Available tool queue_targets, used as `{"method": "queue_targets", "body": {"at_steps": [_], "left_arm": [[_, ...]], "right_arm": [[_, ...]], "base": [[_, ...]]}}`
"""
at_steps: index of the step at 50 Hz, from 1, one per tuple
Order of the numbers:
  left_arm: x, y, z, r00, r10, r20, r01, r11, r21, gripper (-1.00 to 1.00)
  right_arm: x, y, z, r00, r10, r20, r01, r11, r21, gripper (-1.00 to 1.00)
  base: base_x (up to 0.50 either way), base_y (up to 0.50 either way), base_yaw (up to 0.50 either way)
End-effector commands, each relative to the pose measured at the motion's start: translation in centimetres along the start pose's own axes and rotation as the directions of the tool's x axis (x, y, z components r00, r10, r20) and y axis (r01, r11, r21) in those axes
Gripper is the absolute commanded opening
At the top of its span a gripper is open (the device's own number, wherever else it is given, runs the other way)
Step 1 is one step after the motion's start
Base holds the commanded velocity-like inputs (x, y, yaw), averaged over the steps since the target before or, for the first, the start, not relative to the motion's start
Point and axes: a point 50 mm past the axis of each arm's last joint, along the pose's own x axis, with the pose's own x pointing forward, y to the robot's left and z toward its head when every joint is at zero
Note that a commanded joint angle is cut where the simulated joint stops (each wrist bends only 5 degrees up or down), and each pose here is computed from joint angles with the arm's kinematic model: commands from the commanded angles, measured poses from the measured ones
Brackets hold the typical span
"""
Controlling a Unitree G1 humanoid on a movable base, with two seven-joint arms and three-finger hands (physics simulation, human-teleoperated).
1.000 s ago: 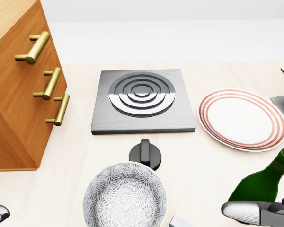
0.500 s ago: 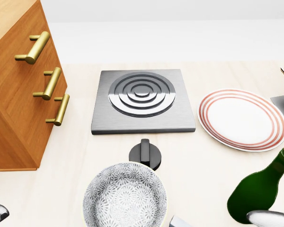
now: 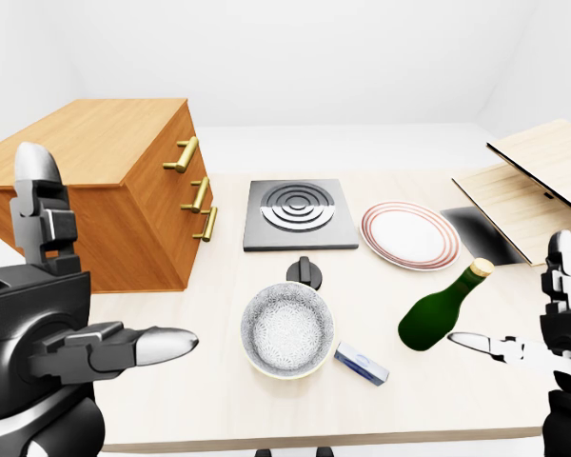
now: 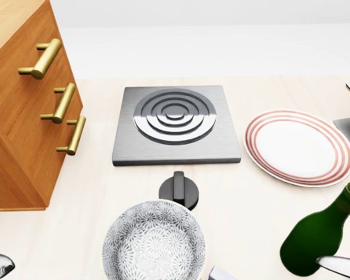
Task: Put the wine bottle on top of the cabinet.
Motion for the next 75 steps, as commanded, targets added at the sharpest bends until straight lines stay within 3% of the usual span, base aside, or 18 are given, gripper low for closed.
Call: {"method": "queue_targets", "body": {"at_steps": [1,53,75], "left_arm": [[-0.1,-0.3,-0.2,1.0,-0.002,0.003,0.002,1.0,-0.006,1.0],[-0.1,-0.1,0.0,1.0,0.003,0.019,-0.003,1.0,-0.002,1.0],[-0.3,0.0,-0.1,1.0,0.007,0.015,-0.007,1.0,0.006,1.0]], "right_arm": [[0.6,-0.1,-3.4,0.994,-0.015,-0.112,0.023,0.997,0.069,1.0],[1.4,0.9,-9.9,0.94,0.026,-0.341,0.028,0.988,0.152,1.0],[3.0,1.9,-10.5,0.939,0.049,-0.339,0.006,0.987,0.16,1.0]], "base": [[0.0,0.0,0.0],[0.0,0.0,0.0],[0.0,0.0,0.0]]}}
